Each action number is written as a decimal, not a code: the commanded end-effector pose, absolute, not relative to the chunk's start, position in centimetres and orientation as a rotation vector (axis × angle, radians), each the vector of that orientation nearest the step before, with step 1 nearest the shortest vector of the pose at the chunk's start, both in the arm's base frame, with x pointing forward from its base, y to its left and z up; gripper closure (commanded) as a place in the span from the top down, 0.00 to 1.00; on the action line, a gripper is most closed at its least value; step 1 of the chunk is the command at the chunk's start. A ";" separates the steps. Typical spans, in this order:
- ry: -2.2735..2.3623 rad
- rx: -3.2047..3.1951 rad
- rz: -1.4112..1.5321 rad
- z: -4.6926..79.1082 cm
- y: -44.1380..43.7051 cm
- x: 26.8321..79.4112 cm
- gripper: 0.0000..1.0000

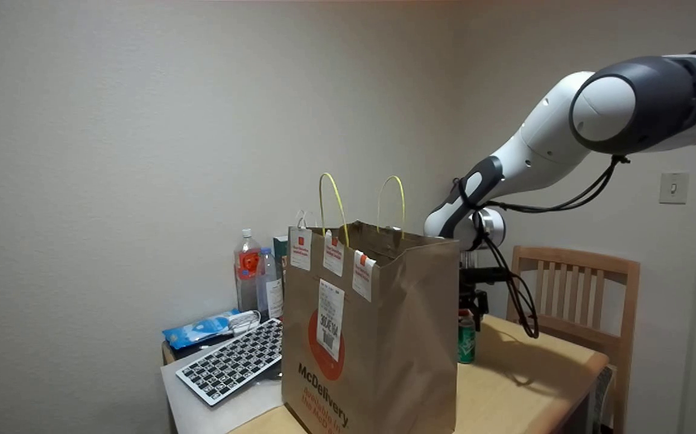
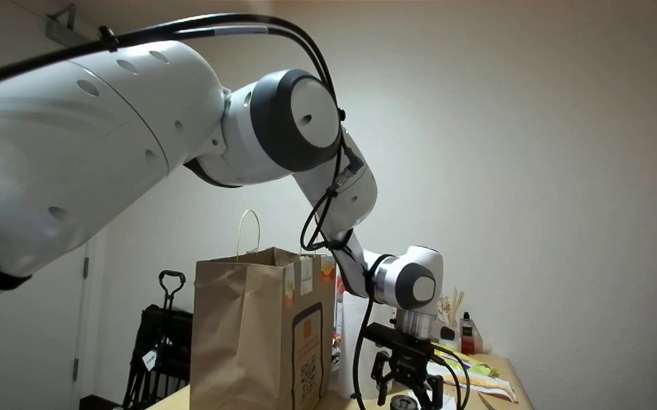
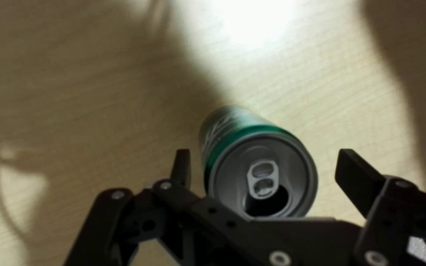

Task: Pick up the can and put it in the paper bag

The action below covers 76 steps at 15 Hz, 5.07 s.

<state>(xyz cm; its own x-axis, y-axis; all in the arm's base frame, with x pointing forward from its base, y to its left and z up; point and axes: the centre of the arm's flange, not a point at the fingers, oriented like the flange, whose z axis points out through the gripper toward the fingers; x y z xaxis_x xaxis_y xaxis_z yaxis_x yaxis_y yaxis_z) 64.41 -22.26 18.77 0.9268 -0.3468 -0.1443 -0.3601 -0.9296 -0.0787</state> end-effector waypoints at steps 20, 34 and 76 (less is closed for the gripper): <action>0.554 -2.973 0.217 19.4 -21.7 63.0 0.35; 0.552 -2.970 0.139 18.7 -22.8 65.2 1.00; 0.406 -2.983 0.010 26.2 -21.7 65.4 0.27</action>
<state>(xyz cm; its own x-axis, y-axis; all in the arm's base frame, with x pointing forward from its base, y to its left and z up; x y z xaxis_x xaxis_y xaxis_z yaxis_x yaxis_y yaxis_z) 65.40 -21.72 26.05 0.9622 -0.2708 -0.0278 -0.2722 -0.9553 -0.1153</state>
